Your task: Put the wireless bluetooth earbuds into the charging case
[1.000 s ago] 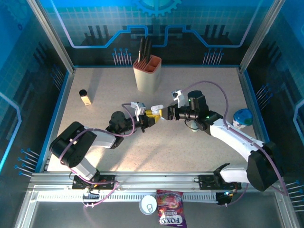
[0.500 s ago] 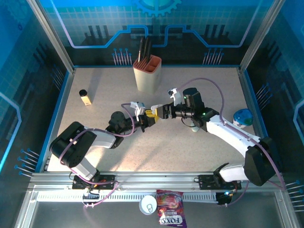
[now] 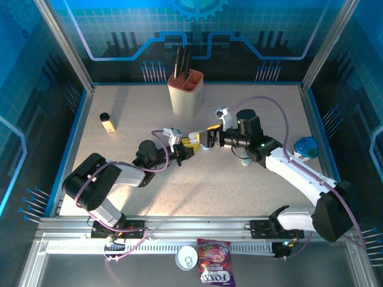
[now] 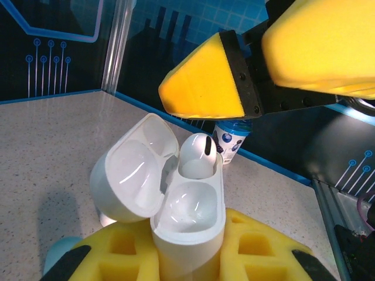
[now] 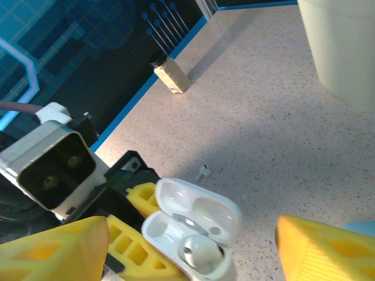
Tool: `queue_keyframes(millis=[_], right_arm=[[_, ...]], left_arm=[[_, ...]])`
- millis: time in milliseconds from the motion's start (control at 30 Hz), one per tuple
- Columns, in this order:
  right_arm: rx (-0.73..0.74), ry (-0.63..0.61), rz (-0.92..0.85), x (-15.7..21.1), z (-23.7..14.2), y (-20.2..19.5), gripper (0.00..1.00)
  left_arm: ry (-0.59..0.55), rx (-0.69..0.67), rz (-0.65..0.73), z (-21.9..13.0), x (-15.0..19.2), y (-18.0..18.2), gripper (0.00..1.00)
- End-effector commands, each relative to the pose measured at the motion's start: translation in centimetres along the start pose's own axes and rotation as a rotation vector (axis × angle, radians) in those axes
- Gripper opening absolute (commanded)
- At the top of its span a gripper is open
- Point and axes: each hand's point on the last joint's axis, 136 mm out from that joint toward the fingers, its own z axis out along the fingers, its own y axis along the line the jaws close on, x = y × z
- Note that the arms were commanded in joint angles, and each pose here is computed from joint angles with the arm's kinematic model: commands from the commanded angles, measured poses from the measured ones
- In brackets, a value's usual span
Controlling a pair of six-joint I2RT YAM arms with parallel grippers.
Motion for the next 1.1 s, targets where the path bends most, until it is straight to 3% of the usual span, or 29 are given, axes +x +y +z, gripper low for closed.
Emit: queue_keyframes(millis=[0, 133, 300, 567, 733, 1067], right_arm=[[0.02, -0.037, 0.001, -0.4, -0.6, -0.4, 0.74], [0.058, -0.06, 0.012, -0.9, -0.4, -1.2, 0.73], [0.105, 0.006, 0.05, 1.0, 1.8, -3.0, 0.73], [0.124, 0.153, -0.017, 3.5, 8.6, -1.1, 0.71], [0.093, 0.219, -0.047, 5.5, 14.4, 0.5, 0.7], [0.044, 0.313, -0.077, 8.8, 23.6, 1.3, 0.69]], left_arm=[[-0.039, -0.017, 0.057, -1.2, -1.2, 0.2, 0.07], [-0.086, -0.133, 0.041, -3.4, -2.8, 2.4, 0.05], [-0.137, -0.32, 0.021, -6.9, -5.5, 5.0, 0.06], [-0.139, -0.545, 0.073, -11.6, -9.3, 5.8, 0.05], [-0.191, -0.587, 0.111, -13.6, -12.0, 3.8, 0.03], [-0.155, -0.604, 0.124, -14.8, -14.3, 1.5, 0.02]])
